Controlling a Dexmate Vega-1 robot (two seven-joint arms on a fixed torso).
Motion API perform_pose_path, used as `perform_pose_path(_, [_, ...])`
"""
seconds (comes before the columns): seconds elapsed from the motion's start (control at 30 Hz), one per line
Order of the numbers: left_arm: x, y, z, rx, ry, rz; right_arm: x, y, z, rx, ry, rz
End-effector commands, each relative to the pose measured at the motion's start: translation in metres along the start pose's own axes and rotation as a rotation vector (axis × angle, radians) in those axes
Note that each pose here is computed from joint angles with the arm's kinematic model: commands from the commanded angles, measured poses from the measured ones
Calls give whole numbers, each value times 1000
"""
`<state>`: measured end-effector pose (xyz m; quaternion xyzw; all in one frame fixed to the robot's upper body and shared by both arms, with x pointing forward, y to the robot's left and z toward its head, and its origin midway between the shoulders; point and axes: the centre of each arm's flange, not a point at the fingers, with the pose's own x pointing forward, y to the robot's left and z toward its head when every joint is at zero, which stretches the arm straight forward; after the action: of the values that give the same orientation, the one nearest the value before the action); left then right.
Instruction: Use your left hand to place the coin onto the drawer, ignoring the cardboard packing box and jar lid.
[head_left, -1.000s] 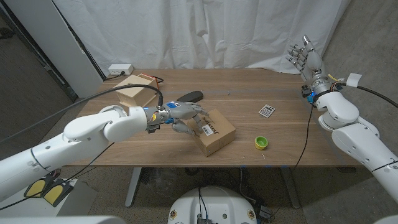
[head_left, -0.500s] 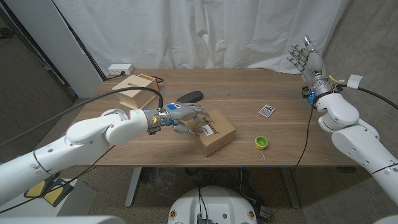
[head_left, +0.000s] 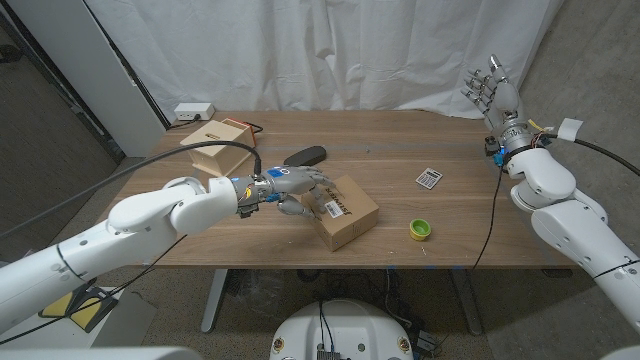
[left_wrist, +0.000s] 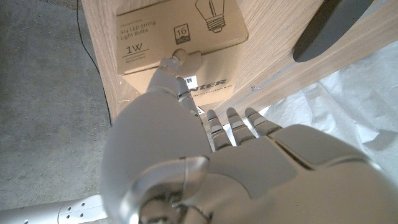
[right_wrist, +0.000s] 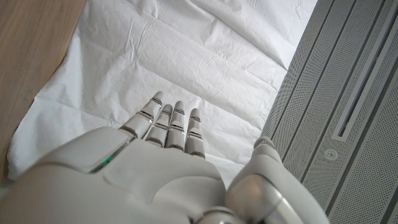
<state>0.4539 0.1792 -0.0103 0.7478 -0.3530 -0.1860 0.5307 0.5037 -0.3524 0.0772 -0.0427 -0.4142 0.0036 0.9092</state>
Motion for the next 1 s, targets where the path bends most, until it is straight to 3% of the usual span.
perform_pose_path(0.03, [1, -5, -3, -32, -1, -6, 5, 2, 0, 0, -5, 7])
perform_pose_path(0.53, [4, -8, -3, -49, -19, 2, 4, 4, 2, -2, -2, 14])
perform_pose_path(1.0, [5, -14, 0, -81, 8, 37, -4, 0, -1, 0, -4, 5])
